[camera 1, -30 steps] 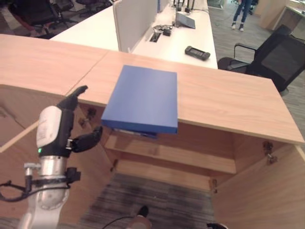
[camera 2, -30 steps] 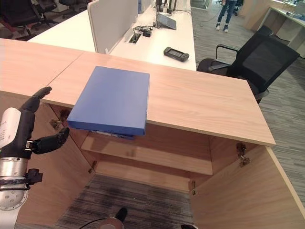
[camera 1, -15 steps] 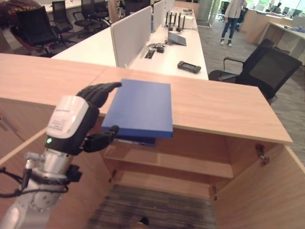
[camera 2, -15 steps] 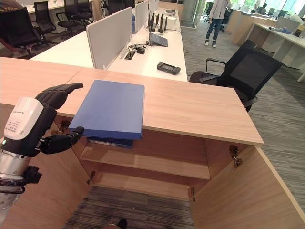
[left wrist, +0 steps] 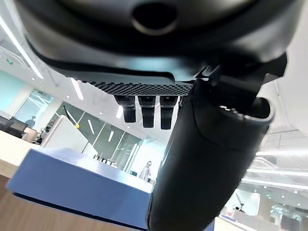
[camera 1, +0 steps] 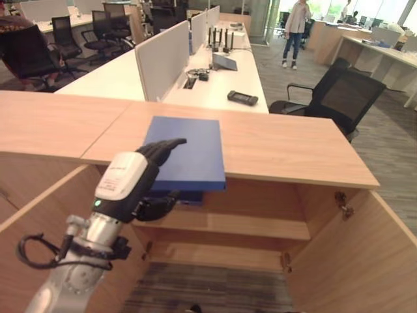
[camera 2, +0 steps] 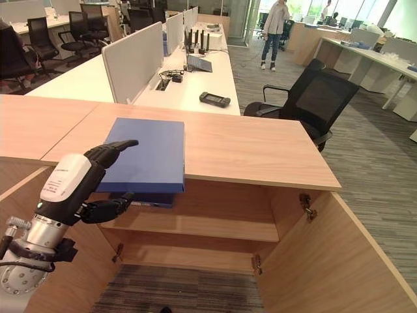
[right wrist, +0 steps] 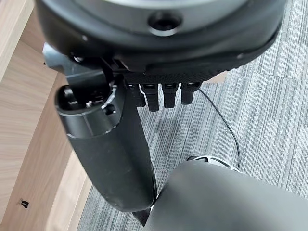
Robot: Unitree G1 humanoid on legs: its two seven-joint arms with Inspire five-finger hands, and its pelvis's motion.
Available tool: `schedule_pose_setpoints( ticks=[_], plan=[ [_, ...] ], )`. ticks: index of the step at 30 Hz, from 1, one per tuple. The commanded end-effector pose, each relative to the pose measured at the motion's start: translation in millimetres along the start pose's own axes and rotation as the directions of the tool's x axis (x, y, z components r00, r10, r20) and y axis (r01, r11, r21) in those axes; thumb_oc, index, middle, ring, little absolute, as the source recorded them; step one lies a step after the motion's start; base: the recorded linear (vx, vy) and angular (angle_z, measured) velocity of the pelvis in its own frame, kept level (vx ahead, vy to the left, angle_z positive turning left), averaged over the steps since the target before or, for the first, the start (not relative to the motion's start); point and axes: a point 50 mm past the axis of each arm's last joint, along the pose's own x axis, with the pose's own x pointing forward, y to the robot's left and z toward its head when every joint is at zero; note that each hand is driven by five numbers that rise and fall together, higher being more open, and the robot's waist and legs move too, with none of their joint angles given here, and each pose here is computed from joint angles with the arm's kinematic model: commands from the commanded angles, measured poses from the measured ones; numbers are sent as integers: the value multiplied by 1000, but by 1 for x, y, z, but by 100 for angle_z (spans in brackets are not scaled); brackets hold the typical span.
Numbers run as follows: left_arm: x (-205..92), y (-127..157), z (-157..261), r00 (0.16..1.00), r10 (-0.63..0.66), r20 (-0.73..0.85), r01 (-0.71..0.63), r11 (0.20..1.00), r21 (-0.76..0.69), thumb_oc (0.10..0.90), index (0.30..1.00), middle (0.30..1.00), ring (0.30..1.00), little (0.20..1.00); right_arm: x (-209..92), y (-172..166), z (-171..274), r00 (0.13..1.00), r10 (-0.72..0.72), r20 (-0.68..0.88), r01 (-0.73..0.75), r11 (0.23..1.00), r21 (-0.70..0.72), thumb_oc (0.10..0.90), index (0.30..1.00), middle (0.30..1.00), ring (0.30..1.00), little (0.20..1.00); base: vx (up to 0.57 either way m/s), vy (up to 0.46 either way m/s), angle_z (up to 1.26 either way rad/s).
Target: Put the empty folder in the office cabinet
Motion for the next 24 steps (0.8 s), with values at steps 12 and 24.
schedule_pose_setpoints(
  ticks=[12, 24],
  plan=[
    [20, 11, 8, 987, 119, 104, -136, 975, 178, 800, 900, 900, 900, 900, 1, -2, 14, 1000, -1, 10, 2, 994, -114, 800, 900, 900, 900, 900, -2, -4, -2],
    [40, -7, 0, 991, 87, 97, -110, 959, 262, 800, 900, 900, 900, 900, 1, -8, 10, 1000, -21, -12, 19, 990, -139, 800, 900, 900, 900, 900, -1, 0, -5]
  ],
)
